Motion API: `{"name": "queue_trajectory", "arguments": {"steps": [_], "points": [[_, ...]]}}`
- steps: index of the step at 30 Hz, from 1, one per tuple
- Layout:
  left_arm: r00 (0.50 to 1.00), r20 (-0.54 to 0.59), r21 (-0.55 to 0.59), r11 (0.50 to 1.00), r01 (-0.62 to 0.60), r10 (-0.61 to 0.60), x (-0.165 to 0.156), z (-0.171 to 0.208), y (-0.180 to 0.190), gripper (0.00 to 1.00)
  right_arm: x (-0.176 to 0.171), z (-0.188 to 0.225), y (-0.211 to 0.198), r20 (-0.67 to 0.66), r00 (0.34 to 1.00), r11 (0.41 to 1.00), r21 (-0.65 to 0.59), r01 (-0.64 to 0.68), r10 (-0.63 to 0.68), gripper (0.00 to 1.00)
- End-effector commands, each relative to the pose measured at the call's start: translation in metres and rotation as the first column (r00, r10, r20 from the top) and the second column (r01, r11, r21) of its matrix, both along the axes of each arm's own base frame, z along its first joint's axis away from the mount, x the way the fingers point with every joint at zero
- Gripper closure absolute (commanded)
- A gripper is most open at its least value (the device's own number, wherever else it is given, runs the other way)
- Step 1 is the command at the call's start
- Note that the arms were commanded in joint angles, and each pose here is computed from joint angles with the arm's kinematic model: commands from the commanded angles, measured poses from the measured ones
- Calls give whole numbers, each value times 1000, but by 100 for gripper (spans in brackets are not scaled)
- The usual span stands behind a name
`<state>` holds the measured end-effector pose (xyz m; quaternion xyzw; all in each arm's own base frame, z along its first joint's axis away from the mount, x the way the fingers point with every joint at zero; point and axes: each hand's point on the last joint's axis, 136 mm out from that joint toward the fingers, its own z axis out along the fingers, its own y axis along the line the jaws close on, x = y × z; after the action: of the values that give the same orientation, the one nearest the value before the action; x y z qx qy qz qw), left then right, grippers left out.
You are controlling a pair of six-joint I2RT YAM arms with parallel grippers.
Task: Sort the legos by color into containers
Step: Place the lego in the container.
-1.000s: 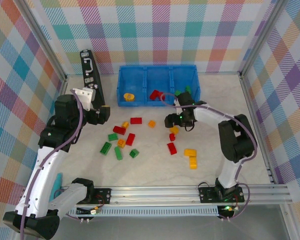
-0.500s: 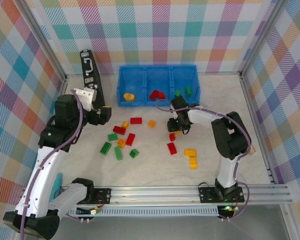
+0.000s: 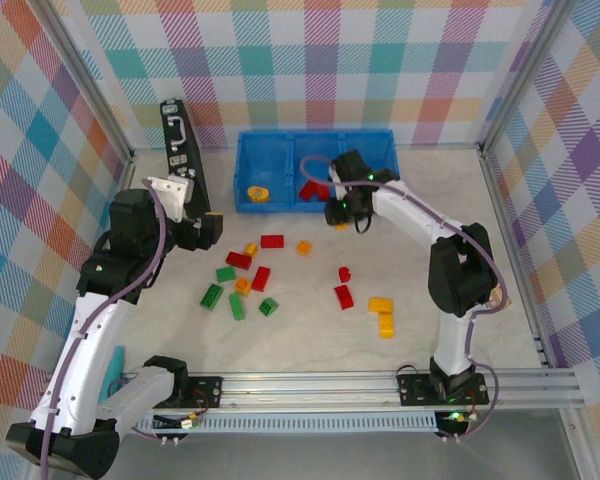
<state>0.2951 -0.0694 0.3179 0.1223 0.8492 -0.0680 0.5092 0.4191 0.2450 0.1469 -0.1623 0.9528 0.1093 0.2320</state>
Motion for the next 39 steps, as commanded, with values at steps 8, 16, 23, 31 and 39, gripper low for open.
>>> {"name": "queue_trajectory", "arguments": {"steps": [8,16,23,31,39], "points": [[1000,0,22,1000,-20,20,7,-6,6,0,93,62,92,409,892,955,129,-266,193,65],[1000,-18,20,1000,-7,7,11,-12,3,0,125,85,125,584,805,911,267,-314,106,68],[1000,-4,16,1000,-9,9,8,-9,4,0,132,71,139,628,776,883,326,-336,64,69],[1000,1,15,1000,-10,10,6,-7,4,0,151,39,162,630,775,840,396,-372,46,71],[1000,13,13,1000,-9,8,4,-5,4,0,161,20,172,615,788,848,397,-351,38,67]]}}
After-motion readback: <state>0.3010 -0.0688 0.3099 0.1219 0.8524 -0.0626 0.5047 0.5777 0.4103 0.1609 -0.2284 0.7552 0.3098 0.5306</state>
